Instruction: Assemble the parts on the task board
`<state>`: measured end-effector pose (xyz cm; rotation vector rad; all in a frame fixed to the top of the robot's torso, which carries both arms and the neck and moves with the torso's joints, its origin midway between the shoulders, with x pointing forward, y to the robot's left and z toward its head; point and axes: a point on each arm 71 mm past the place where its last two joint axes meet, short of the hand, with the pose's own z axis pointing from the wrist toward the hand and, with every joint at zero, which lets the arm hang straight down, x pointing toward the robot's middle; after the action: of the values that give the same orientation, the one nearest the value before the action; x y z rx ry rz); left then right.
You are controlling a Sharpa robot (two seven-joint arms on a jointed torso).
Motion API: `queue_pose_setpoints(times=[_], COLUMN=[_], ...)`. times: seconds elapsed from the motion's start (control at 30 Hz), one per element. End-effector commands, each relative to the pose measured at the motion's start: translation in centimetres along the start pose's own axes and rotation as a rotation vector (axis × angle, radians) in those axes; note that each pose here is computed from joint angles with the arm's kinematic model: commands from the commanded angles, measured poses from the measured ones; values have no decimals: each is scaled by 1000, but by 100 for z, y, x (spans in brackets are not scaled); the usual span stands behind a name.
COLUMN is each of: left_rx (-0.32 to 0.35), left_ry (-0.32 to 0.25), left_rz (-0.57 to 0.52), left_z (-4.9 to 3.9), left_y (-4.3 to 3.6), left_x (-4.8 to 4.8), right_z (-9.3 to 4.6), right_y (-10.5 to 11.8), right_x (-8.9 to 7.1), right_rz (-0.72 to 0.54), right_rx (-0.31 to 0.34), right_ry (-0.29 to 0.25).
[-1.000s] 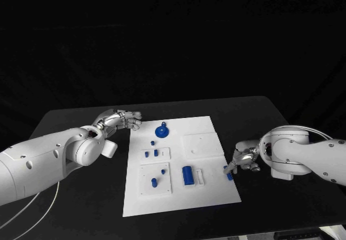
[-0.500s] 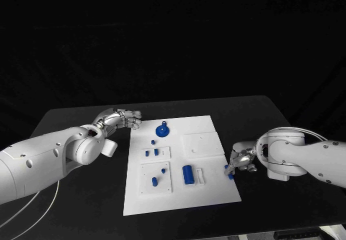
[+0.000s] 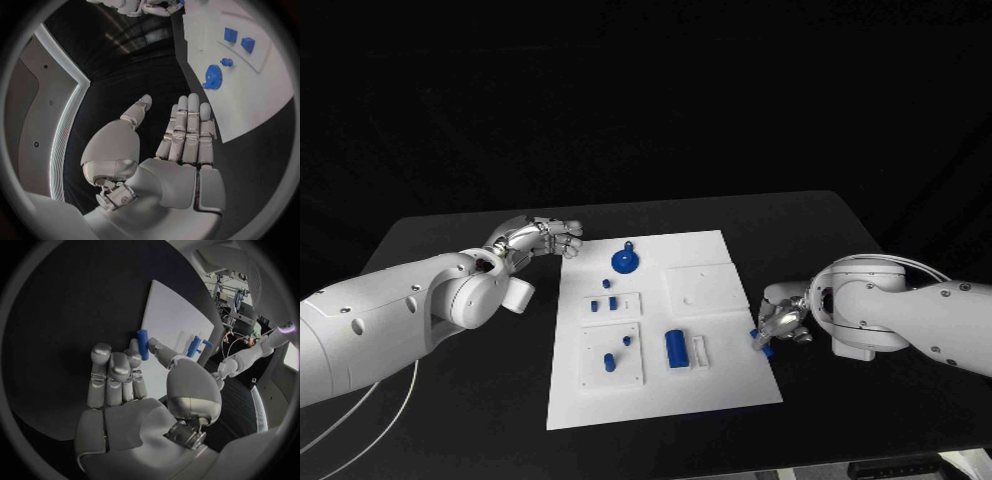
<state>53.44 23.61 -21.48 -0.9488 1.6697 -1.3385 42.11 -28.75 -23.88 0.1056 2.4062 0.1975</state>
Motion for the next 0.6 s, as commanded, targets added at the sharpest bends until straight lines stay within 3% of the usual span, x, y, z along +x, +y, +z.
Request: queue_pose_setpoints(times=[0.03,0.3,0.6], left_rx=[10,10,12], left_ry=[18,17,22], left_rz=[-2,-1,-2], left_z=[3,3,20], left_y=[-11,-11,-16], left_x=[22,21,51], right_z=[39,20,-211], right_y=[-49,-187,-161], right_x=[76,26,-344], right_rz=[-15,13,16], right_rx=[13,46,33], right_ry=[9,-19,-118])
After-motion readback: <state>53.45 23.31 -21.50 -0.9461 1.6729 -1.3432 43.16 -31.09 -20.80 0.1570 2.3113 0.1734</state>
